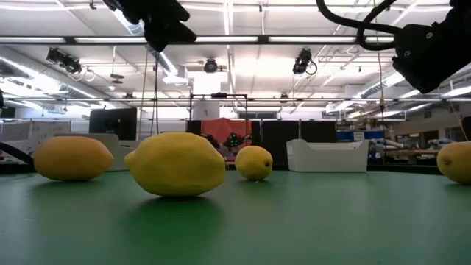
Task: Sort produce into baskets
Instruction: Put the garlic into the gray bin
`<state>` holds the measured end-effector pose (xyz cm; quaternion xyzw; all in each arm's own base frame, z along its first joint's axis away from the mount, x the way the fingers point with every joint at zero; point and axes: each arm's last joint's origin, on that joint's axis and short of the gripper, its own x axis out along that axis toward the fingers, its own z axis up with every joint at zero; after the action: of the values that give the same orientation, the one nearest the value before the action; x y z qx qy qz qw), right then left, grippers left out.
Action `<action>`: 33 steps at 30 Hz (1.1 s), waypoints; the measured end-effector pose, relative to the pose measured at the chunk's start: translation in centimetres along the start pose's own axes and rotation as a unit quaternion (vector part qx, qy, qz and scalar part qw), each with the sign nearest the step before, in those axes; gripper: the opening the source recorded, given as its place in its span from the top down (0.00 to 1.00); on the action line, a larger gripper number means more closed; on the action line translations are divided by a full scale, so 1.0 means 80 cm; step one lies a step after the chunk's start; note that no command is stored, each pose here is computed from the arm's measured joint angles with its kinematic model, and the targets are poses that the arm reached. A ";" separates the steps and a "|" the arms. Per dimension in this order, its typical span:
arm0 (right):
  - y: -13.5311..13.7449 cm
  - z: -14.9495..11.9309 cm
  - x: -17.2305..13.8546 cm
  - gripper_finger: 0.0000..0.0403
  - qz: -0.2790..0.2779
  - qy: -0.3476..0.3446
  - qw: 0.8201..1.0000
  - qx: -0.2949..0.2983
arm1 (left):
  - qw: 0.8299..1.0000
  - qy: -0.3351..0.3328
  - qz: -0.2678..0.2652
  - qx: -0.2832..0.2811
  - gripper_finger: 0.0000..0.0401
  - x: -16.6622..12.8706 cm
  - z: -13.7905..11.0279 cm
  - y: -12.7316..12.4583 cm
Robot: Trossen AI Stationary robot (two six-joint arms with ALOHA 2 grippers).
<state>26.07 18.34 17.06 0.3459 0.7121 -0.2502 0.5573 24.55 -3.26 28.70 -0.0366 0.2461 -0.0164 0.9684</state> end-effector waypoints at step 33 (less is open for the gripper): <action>-0.008 -0.002 -0.076 0.69 0.068 -0.068 0.991 -0.089 | 0.996 0.017 -0.054 -0.066 0.39 0.059 -0.011 -0.007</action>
<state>26.31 16.77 22.93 0.3250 0.6666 -0.1702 0.6488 28.28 -4.12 25.71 -0.1135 0.2603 -0.0534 0.9573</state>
